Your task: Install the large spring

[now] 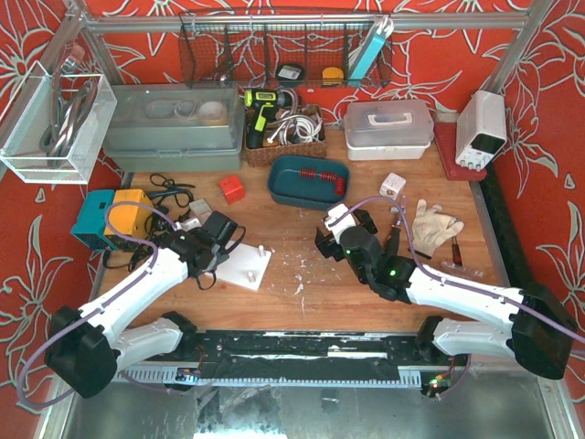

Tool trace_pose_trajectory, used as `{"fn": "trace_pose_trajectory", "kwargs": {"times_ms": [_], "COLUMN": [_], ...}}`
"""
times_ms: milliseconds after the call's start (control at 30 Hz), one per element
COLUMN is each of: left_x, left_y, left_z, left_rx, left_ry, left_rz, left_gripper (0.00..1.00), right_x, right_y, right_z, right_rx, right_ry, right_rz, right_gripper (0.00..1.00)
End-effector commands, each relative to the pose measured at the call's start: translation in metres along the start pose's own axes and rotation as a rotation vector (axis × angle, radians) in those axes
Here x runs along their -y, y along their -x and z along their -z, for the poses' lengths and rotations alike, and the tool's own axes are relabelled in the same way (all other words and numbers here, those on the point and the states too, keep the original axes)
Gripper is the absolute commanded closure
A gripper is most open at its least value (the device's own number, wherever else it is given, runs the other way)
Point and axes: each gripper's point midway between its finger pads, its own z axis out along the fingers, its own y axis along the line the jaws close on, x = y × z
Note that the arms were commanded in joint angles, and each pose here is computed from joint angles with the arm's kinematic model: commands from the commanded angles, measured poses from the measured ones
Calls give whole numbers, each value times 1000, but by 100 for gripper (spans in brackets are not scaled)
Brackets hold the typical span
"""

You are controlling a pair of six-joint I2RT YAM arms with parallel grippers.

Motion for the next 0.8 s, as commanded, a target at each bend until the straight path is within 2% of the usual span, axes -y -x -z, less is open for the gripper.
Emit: {"fn": "trace_pose_trajectory", "kwargs": {"times_ms": [0, 167, 267, 467, 567, 633, 767], "left_x": [-3, 4, 29, 119, 151, 166, 176], "left_y": [8, 16, 36, 56, 50, 46, 41], "left_z": [4, 11, 26, 78, 106, 120, 118], "left_rx": [31, 52, 109, 249, 286, 318, 377], "left_ry": [4, -17, -117, -628, -887, -1009, -1070], "left_rz": [21, -3, -62, -258, -295, -335, -387], "left_gripper": [53, 47, 41, 27, 10, 2, 0], "right_x": [0, 0, 0, 10, 19, 23, 31], "right_y": [-3, -3, -2, -3, -3, -4, -6], "right_z": [-3, -3, -6, -30, -46, -57, -81], "right_rx": [-8, -12, -34, -177, -246, -293, -367], "right_ry": [1, 15, 45, 114, 121, 111, 120], "right_rz": [-12, -18, -37, -100, -91, -43, -13], "right_gripper": [1, 1, 1, 1, 3, 6, 16]}}
